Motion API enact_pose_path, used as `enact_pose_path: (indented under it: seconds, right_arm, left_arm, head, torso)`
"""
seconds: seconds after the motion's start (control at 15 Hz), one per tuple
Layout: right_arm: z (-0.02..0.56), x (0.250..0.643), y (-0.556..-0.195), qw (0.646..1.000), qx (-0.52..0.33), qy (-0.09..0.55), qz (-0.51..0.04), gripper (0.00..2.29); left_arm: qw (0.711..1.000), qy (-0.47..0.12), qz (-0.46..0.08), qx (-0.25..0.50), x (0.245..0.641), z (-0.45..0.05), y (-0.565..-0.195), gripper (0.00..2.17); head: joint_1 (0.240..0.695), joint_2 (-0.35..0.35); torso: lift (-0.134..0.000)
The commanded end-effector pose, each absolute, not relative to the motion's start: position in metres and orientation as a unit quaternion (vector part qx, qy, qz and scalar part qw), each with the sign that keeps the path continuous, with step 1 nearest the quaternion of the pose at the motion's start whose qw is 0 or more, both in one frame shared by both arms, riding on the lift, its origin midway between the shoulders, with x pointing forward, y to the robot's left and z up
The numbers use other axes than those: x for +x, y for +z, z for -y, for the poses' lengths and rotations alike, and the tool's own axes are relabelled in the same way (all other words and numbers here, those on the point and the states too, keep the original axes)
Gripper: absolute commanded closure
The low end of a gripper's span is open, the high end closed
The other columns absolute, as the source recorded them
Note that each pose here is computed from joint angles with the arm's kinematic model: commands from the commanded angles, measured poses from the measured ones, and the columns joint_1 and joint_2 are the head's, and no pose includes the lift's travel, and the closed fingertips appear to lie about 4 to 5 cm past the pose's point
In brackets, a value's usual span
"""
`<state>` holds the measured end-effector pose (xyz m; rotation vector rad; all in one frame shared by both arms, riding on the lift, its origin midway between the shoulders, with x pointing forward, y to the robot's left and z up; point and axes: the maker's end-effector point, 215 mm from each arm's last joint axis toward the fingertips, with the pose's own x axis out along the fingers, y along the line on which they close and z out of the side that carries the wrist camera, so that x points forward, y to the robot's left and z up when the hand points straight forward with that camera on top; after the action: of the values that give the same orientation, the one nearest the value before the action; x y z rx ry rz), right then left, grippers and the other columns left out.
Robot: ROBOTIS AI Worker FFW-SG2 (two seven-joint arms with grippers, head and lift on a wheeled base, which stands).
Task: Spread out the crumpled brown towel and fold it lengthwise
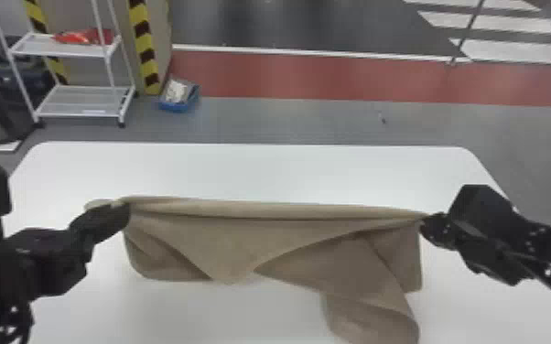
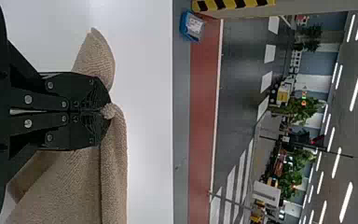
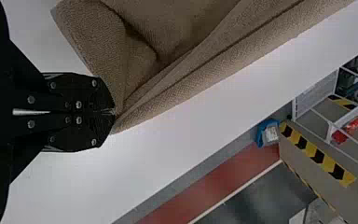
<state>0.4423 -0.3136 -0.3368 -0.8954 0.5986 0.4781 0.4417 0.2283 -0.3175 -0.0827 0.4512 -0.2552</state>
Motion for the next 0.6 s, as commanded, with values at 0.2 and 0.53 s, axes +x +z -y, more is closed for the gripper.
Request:
enact_pose_path:
  seconds: [0.2,0.53]
  right_arm:
    - [0.297,0.470,-0.322,0.800,-0.500,0.236,-0.234,0.39]
    - [0.282,0.445,-0.379,0.806,-0.449,0.256,-0.289,0.04]
  left_arm:
    - [0.966,-0.123,-0.225,-0.036,0.448,-0.230,-0.317,1.50]
    - [0.964,-0.118,-0.236,-0.035,0.459,-0.233,-0.331,1.50]
  head:
    - [0.695,-0.108]
    - [0.695,-0.065]
  torso:
    - [-0.124]
    - [-0.124]
